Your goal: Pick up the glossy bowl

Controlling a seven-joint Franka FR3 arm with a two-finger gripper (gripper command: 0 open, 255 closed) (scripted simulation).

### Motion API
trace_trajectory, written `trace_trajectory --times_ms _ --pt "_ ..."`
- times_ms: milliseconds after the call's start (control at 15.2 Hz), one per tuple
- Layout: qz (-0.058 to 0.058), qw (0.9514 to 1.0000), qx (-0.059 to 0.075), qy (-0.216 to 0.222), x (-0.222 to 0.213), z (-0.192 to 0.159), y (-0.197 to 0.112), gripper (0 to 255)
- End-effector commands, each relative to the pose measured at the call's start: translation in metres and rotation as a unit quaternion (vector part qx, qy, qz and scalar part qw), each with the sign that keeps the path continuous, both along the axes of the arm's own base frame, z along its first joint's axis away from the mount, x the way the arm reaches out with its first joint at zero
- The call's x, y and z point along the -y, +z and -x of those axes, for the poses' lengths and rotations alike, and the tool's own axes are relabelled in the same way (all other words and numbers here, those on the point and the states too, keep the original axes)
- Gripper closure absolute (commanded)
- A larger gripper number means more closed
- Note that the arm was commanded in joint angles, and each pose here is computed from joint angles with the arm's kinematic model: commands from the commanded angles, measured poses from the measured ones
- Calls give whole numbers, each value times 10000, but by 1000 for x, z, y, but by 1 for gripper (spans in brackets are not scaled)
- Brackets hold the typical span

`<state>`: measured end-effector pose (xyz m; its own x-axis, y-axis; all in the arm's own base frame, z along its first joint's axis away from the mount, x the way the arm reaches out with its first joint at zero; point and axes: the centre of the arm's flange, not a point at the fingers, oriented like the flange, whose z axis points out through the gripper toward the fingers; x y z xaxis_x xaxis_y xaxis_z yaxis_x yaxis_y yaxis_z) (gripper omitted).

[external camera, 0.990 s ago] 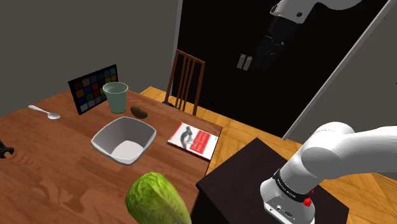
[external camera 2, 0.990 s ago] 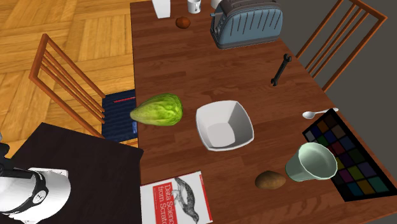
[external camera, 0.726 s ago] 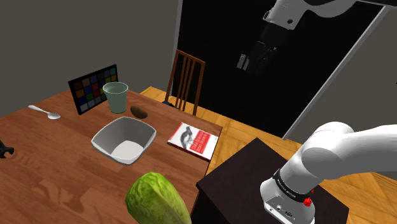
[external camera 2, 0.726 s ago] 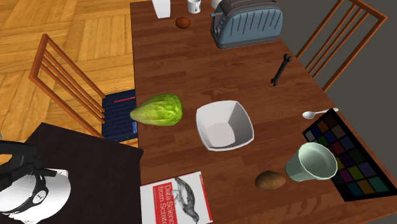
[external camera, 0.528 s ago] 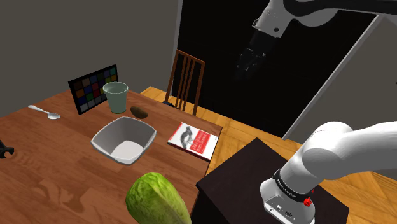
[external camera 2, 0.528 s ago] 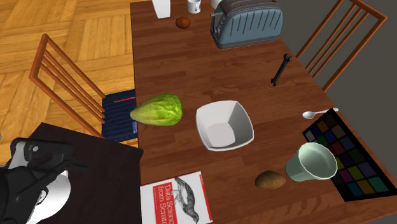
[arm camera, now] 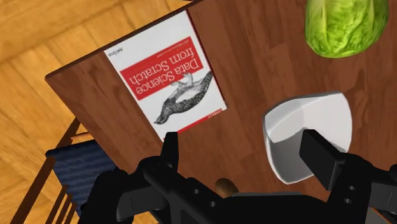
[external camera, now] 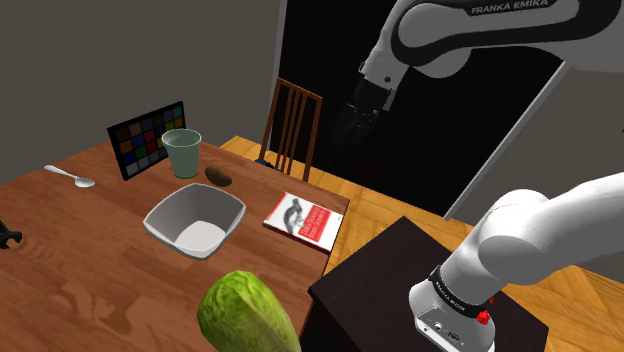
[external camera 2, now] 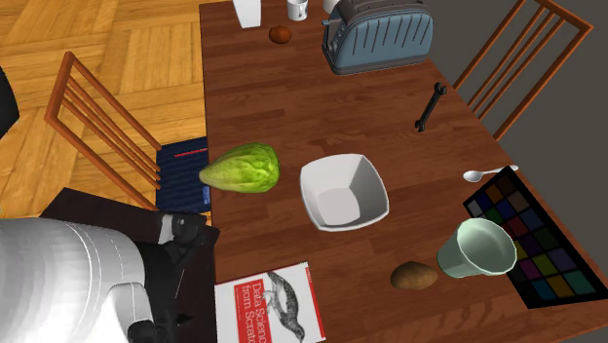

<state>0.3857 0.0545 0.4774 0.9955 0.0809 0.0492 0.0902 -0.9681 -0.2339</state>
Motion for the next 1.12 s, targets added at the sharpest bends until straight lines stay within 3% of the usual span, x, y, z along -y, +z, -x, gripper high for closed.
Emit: trace_trajectory --times_ms 0,1056 --pt "-79 10000 5 20 -13 -17 -18 0" --pt "-694 9973 -38 228 -121 -115 -165 0"
